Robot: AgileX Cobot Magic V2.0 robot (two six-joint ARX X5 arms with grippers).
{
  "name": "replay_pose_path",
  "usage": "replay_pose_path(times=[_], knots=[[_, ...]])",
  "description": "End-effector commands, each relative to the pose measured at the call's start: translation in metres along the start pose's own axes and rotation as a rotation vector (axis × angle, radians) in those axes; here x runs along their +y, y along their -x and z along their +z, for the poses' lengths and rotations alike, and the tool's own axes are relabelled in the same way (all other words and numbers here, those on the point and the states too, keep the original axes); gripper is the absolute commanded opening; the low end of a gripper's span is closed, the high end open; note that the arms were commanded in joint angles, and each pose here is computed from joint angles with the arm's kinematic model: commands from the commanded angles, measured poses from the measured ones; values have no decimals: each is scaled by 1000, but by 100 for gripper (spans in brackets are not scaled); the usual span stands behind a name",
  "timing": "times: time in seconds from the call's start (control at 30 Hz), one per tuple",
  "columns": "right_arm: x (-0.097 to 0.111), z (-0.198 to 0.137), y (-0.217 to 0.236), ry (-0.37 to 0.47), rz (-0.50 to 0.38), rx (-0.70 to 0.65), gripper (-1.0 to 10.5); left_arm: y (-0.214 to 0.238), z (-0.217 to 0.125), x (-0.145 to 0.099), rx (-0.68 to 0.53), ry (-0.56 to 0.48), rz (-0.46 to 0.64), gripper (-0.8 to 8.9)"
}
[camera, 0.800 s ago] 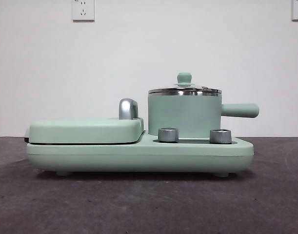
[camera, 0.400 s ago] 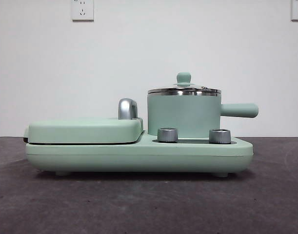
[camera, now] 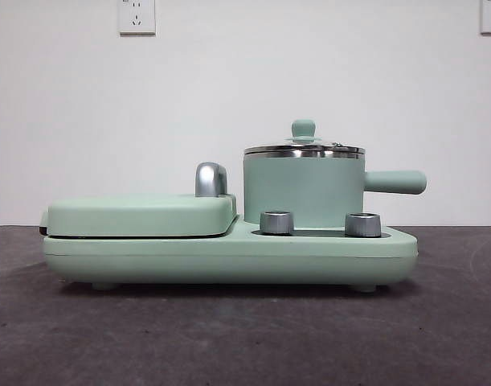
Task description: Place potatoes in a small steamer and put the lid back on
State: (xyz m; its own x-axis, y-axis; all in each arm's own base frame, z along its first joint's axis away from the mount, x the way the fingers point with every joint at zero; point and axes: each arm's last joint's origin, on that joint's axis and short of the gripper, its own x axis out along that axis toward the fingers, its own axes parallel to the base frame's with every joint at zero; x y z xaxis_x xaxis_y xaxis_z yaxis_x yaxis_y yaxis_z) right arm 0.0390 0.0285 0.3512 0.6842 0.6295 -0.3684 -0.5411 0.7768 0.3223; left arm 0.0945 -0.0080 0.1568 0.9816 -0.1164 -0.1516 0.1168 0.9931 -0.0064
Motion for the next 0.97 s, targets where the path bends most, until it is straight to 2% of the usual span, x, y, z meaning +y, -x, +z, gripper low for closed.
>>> replay_pose_path(times=[0.03,0.5,0.63,0.73,0.83,0.97], knots=[[1,2,1,15,8,-13,25,-2,-7,0,24,-8,1,24],[0,2,-1,14,-4,-26,25,-2,-7,0,24,-8,1,24],[-12,-4,-10,49,-111,-157,17,-2,-7,0,24,-8,2,24],[-31,-25,-26,66,-209,-300,18,-2,-7,0,24,-8,1,24],[-55,-53,-45,96,-344,-434,17,-2,-7,0,24,-8,2,24],[-85,-95,-67,103,-504,-458,18,-2,-7,0,24,-8,1,24]])
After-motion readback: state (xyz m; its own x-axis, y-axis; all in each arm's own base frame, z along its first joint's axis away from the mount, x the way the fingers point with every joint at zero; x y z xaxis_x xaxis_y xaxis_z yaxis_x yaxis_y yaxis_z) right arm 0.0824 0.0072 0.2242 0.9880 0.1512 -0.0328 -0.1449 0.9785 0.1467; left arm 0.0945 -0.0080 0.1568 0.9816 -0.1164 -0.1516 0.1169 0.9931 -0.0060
